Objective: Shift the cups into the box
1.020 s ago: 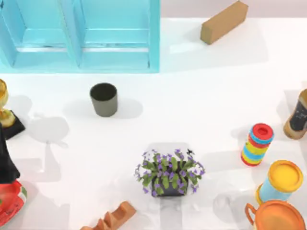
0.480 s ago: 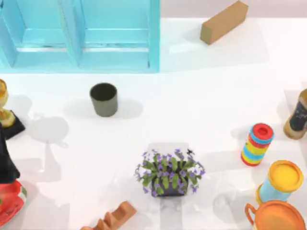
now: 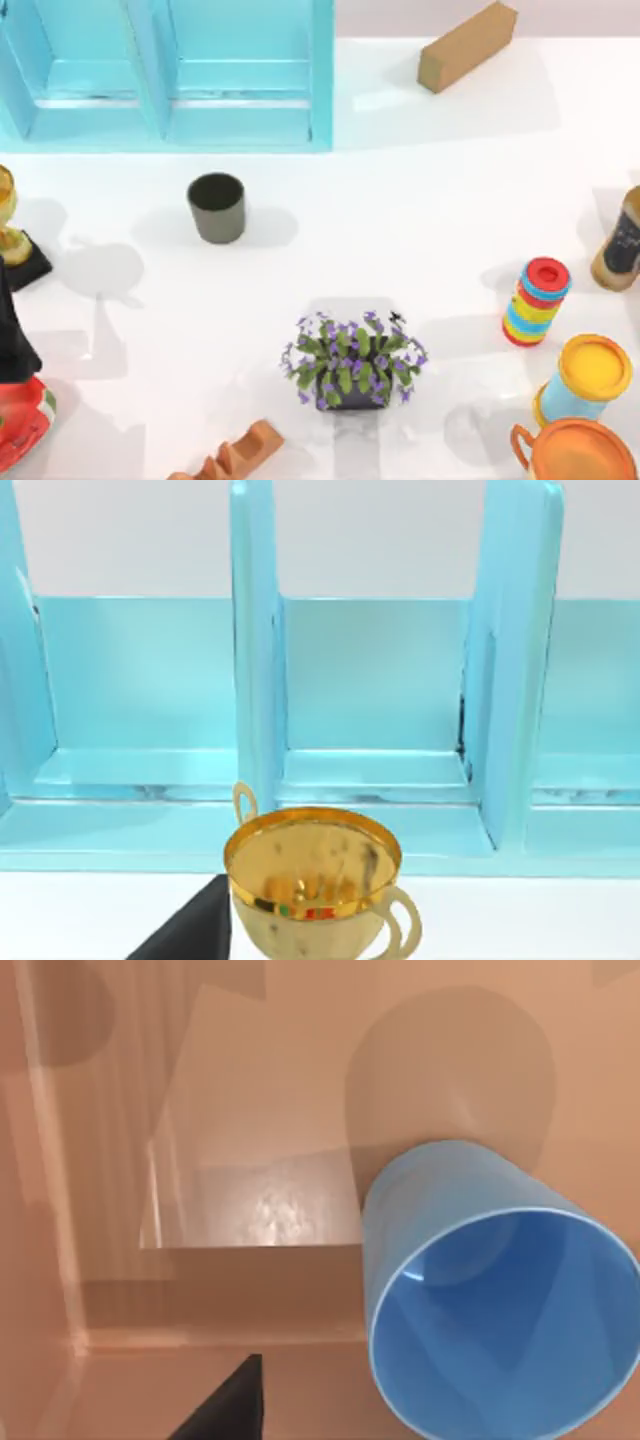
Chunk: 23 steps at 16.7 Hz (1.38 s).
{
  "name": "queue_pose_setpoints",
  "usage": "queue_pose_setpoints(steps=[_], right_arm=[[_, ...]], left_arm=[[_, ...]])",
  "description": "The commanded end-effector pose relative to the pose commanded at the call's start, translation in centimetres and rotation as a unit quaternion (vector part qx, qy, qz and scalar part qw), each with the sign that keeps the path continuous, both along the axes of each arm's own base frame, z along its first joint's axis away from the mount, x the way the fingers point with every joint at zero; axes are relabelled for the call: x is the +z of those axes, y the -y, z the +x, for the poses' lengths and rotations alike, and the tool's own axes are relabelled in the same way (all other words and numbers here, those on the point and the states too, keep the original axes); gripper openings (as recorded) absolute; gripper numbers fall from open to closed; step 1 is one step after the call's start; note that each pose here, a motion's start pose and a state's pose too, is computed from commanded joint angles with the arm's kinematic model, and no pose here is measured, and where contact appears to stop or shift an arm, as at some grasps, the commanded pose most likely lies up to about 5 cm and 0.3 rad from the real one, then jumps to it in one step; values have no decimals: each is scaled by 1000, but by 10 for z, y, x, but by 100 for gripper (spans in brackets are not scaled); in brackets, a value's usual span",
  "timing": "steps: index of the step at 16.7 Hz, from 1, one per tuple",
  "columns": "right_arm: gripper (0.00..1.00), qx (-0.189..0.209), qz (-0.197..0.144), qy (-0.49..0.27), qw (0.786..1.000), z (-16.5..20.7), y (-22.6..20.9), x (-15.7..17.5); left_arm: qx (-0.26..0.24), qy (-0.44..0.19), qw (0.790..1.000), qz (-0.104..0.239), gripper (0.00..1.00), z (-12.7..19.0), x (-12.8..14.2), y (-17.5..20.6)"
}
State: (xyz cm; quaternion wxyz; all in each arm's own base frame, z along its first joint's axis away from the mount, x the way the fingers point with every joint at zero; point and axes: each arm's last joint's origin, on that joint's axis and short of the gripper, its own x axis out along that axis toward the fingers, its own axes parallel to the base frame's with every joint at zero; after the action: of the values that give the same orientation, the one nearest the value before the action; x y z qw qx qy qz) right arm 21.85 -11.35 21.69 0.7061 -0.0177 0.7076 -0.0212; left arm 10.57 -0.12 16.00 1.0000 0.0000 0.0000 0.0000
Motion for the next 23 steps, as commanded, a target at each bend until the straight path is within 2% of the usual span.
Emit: queue_pose_setpoints(steps=[7, 9, 13, 16, 23], right_arm=[[100, 2, 0, 0, 1000, 1, 0, 4], [100, 3, 0, -2, 1000, 3, 2, 18], [100, 2, 0, -3, 1000, 5, 3, 70], [100, 0, 0, -1, 1000, 1, 1, 96], [100, 2, -1, 0, 1000, 4, -2, 100]], left_arm=[[0, 0, 1000, 0, 100, 0, 0, 0], [0, 0, 1000, 0, 100, 0, 0, 0], [0, 0, 1000, 0, 100, 0, 0, 0], [0, 0, 1000, 0, 100, 0, 0, 0], [0, 0, 1000, 0, 100, 0, 0, 0]])
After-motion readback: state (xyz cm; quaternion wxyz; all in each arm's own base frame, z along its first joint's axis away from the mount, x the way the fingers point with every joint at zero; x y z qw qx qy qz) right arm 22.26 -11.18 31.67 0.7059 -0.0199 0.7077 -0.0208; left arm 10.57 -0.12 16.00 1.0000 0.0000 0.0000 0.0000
